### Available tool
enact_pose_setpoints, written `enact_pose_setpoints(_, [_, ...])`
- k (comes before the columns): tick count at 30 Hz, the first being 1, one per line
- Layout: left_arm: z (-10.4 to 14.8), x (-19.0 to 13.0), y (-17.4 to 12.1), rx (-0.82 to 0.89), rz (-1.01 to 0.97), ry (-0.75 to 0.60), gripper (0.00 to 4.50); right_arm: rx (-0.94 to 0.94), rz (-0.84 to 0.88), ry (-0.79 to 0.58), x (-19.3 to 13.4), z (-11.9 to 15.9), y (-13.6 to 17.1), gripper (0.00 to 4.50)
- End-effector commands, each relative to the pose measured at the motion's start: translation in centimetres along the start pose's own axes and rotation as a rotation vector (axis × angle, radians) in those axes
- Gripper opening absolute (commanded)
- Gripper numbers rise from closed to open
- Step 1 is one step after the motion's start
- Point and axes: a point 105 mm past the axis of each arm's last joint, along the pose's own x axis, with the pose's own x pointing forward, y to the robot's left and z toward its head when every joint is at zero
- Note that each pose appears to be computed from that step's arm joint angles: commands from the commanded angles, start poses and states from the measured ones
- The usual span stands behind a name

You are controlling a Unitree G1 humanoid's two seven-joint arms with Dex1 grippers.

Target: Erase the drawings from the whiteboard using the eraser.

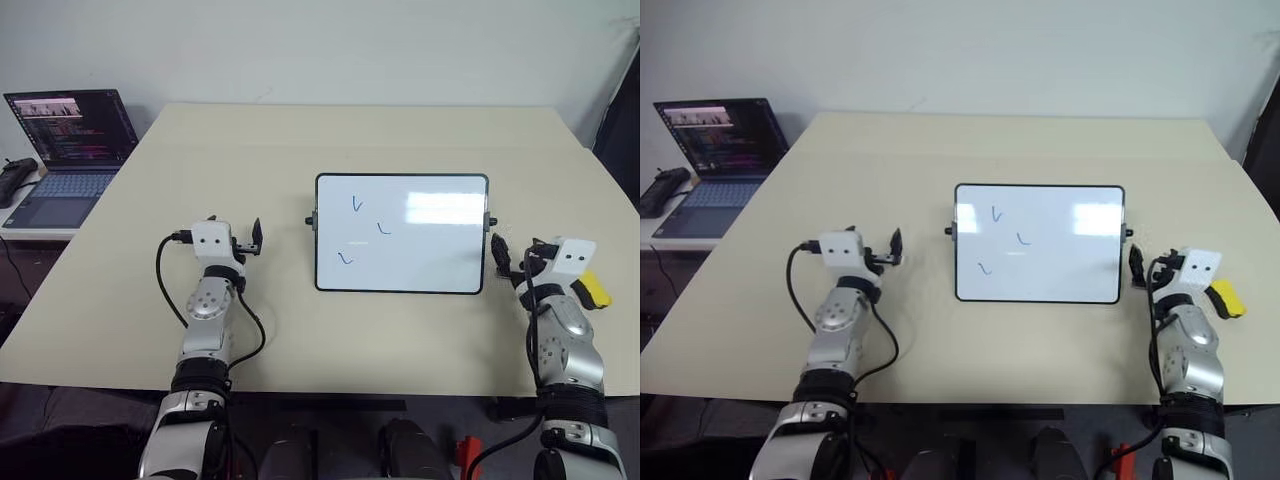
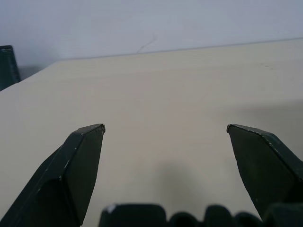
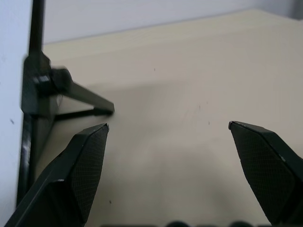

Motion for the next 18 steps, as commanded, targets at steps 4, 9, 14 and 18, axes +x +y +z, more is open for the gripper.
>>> enact_pose_setpoints(4, [0.2, -0.3, 1.3, 0.006, 0.008, -0.008, 4.5, -0.021, 0.002, -0.049, 0.5, 1.1, -0.1, 4.46])
enact_pose_setpoints(9, [0.5, -0.1, 1.6, -0.001, -0.002, -0.002, 4.5, -0.019, 0.017, -0.069, 0.7, 2.0, 0.5, 4.46])
enact_pose_setpoints(14, [0.6, -0.2, 0.4, -0.006, -0.044, -0.003, 4.5, -0.024, 0.004, -0.087, 0.7, 2.6, 0.3, 4.46])
enact_pose_setpoints(18, [0.7, -0.7, -1.4, -0.017, -0.089, -0.006, 4.5, -0.024, -0.011, -0.074, 0.5, 2.0, -0.2, 4.46])
